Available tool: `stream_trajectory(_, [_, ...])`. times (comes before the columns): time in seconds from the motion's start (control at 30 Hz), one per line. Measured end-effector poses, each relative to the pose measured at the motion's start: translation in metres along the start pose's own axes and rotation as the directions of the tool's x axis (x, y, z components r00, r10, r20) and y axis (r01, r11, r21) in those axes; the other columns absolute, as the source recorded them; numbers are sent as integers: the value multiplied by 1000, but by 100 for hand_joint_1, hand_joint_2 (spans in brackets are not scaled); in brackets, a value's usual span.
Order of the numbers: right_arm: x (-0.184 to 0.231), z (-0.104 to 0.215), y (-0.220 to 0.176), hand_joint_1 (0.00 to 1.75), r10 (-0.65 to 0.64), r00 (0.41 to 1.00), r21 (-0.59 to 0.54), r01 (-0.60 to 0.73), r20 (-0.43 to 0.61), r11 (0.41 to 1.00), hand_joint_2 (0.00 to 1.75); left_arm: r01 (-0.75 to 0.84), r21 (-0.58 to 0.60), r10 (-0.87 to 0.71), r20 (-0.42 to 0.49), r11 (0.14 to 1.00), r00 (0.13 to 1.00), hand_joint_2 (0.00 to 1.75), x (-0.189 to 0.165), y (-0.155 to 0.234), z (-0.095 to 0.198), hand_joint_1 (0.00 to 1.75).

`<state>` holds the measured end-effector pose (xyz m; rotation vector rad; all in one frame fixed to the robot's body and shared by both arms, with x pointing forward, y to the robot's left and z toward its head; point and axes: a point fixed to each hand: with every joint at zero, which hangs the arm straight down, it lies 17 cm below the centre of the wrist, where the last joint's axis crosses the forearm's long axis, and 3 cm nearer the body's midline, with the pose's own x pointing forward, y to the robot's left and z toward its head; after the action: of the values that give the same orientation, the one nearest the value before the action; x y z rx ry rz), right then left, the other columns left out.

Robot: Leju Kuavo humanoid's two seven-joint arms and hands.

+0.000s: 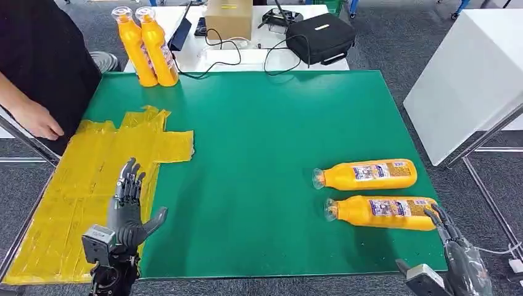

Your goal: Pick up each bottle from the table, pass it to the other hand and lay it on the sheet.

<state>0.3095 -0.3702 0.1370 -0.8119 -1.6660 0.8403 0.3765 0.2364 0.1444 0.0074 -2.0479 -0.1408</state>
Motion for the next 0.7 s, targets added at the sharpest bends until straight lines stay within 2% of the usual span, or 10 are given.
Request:
stream_trajectory(0.2, [-6,5,-7,0,43,999,1,-43,-16,999,175,-2,3,2,3,1000,1000,175,1,-2,-1,0])
stream_trajectory(0.37, [-5,-4,-8,0,64,998,-33,-64,-14,997,175,0,7,0,10,1000,1000,175,-1,0,-13,0])
stream_trajectory(0.7, [-14,-15,-9,0,5,1000,-89,-7,-23,996,175,32,2,-32,35,1000,999,175,2,-13,-35,0])
